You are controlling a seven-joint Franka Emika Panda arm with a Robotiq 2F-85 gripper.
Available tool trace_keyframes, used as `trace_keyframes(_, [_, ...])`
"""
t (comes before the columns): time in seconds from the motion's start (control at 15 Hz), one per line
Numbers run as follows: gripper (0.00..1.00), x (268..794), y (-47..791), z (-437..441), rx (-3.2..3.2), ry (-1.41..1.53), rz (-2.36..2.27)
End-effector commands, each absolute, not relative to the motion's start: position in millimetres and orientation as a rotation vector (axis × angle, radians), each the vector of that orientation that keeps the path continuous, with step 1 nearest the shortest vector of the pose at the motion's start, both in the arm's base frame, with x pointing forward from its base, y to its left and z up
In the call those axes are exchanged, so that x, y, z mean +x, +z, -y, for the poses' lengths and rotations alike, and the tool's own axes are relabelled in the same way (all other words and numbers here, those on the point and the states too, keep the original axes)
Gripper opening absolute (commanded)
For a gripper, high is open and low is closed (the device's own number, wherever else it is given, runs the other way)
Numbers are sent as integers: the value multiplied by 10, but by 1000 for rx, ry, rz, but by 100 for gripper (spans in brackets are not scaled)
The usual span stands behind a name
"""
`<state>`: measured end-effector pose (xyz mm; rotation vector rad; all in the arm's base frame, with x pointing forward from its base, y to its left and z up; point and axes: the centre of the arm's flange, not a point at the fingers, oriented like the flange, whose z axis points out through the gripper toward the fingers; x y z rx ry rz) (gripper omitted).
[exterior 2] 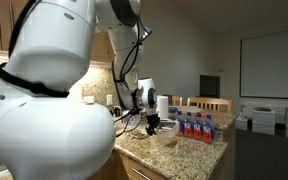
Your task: Move the bowl and then pick up the lid and put it on the bowl
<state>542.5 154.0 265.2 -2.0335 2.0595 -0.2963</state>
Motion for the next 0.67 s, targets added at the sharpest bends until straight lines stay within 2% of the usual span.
trace_keyframes(0.0, [5, 5030, 2761, -1253, -1959, -257, -2091])
trace_keyframes(0.6, [5, 4660, 2849, -1120, -2015, -273, -2061])
